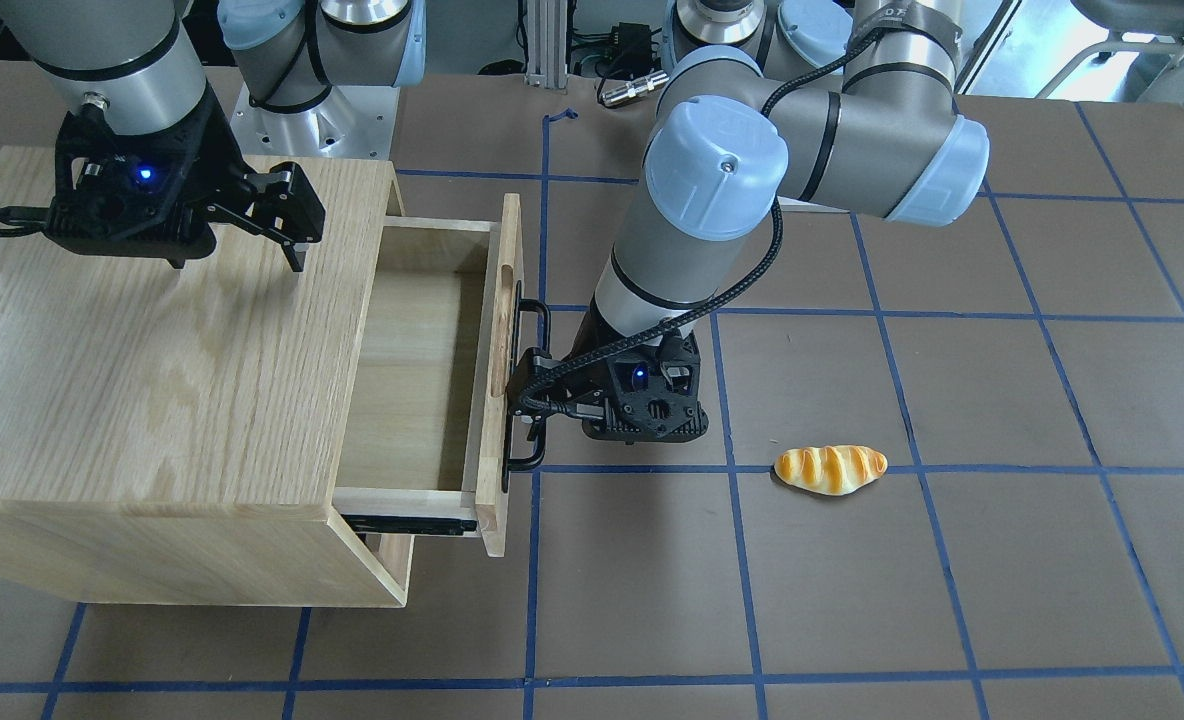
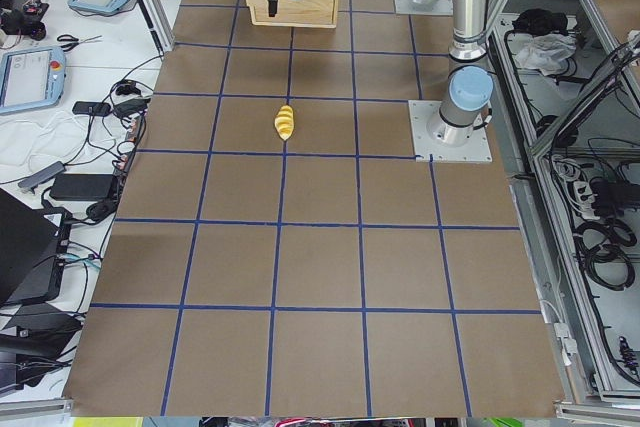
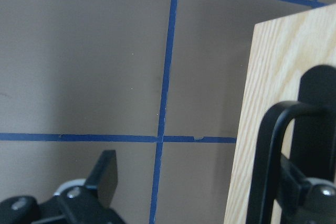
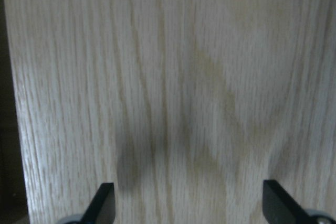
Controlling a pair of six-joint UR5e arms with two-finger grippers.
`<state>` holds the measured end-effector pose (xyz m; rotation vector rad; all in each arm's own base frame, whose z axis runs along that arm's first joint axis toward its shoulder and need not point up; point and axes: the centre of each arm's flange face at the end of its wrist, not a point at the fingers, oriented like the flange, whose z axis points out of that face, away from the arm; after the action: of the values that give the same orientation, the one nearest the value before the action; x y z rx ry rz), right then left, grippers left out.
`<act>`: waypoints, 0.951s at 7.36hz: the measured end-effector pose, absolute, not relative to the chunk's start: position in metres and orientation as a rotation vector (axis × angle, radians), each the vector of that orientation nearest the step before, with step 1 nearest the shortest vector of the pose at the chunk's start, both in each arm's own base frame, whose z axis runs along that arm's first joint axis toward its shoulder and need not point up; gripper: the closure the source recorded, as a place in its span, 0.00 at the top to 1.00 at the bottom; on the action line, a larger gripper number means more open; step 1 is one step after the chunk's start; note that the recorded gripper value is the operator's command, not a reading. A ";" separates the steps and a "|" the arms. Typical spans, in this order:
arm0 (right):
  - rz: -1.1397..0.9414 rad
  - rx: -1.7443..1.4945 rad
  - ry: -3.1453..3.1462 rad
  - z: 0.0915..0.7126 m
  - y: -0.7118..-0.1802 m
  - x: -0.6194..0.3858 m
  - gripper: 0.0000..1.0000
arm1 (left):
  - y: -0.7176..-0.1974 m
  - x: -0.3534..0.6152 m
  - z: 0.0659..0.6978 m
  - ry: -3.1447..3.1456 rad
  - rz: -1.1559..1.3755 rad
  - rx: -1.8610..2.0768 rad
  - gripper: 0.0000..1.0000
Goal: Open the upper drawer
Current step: 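Pull the drawer handle with the left gripper away from the cabinet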
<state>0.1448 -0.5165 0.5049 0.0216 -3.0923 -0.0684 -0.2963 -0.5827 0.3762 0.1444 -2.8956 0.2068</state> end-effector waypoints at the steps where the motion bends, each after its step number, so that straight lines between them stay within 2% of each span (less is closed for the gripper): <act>1: -0.069 0.022 -3.092 0.505 -0.516 0.145 1.00 | -0.585 -0.292 0.377 -2.897 0.209 0.149 1.00; 7: -0.069 0.021 -3.092 0.505 -0.516 0.145 1.00 | -0.591 -0.279 0.381 -2.896 0.219 0.169 1.00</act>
<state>0.1447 -0.5165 0.5048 0.0209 -3.0923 -0.0690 -0.2785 -0.5914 0.3815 0.1692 -2.8965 0.2189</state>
